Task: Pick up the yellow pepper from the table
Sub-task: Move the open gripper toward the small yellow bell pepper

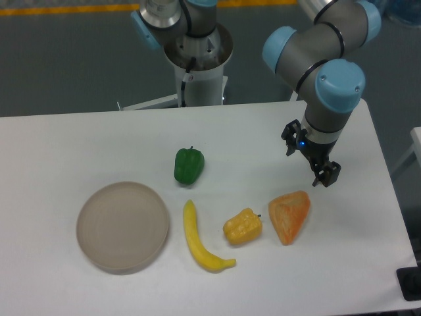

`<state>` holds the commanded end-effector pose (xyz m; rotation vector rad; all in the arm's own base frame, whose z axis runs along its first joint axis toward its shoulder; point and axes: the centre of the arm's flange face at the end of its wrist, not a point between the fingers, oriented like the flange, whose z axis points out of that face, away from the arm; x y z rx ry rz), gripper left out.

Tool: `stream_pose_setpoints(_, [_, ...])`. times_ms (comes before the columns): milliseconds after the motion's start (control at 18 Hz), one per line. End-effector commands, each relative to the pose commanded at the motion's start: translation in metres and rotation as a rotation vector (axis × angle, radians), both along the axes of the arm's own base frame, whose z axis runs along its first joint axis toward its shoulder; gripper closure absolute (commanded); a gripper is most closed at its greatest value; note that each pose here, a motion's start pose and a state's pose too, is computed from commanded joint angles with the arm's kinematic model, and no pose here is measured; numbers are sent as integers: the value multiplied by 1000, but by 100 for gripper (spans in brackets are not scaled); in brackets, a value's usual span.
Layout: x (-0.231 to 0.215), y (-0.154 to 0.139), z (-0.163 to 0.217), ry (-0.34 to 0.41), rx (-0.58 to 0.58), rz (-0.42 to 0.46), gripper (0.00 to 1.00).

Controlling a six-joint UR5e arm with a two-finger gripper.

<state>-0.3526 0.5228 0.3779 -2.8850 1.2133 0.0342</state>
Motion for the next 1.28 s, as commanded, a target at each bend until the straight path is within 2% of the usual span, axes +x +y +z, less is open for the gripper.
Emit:
stream_pose_setpoints(444, [5,3,14,7,28,1,0])
stream_pose_setpoints(611, [25,-3,9,-14,19,-8,0])
stream_pose_setpoints(722, [59,3,9,-37,34,46,0])
stream_pose_setpoints(1111, [74,18,1,-27,52,23,0])
stream_pose_setpoints(1278, [83,26,-2,-28,68,45,0])
